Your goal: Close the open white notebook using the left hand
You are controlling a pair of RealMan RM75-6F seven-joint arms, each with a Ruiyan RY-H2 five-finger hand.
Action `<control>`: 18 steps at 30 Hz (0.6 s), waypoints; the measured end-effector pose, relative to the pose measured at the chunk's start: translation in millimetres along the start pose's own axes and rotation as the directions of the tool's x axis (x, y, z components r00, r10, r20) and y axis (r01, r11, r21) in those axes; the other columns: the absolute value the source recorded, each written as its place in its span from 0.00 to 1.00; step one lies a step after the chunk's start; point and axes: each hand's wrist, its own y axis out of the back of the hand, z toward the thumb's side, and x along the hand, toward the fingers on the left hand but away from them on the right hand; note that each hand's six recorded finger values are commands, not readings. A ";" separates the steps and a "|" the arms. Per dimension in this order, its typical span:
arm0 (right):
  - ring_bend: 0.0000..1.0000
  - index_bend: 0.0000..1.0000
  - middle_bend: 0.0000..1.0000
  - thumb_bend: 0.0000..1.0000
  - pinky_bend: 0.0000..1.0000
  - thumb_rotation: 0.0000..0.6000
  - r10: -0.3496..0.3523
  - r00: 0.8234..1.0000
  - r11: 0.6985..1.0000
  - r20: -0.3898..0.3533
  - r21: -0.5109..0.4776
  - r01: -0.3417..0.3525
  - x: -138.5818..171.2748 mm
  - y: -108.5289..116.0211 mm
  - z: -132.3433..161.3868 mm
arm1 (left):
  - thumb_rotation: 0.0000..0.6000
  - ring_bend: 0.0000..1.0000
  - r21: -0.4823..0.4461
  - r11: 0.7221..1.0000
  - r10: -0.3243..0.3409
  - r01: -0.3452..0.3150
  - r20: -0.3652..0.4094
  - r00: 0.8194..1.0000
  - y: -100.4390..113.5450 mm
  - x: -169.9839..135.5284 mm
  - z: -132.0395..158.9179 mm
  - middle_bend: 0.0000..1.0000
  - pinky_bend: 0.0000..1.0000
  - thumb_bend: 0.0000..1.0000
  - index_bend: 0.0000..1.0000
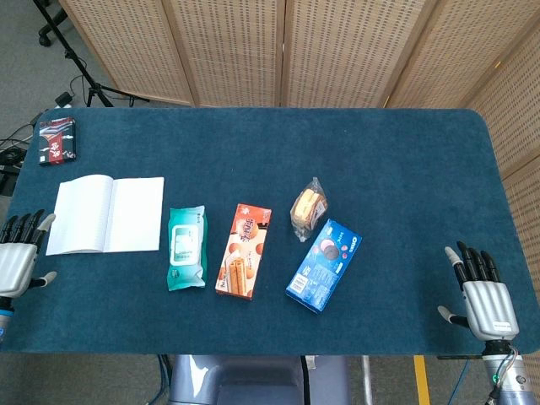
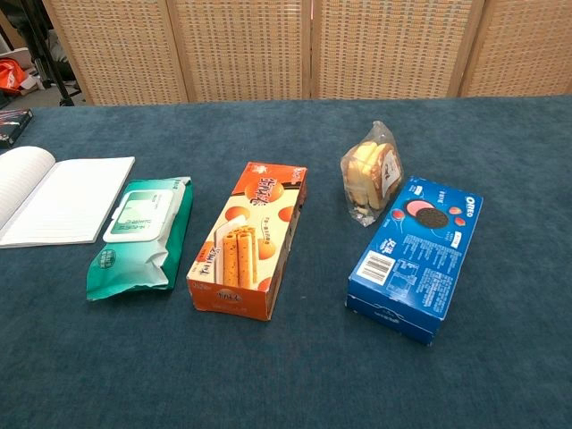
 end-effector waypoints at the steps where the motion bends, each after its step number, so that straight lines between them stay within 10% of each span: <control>1: 0.00 0.00 0.00 0.05 0.00 1.00 0.000 1.000 1.000 -0.001 0.000 0.000 0.0 0.0 0.2 | 1.00 0.00 0.007 1.000 0.001 -0.001 -0.004 1.000 -0.7 2.6 -4.1 0.00 0.00 0.00 0.00; 18: 0.00 0.00 0.00 0.05 0.00 1.00 -0.002 1.000 1.000 0.000 -0.004 0.002 -0.5 0.1 0.2 | 1.00 0.00 0.021 0.998 -0.063 0.064 -0.045 0.997 -40.7 37.9 -17.1 0.00 0.00 0.00 0.00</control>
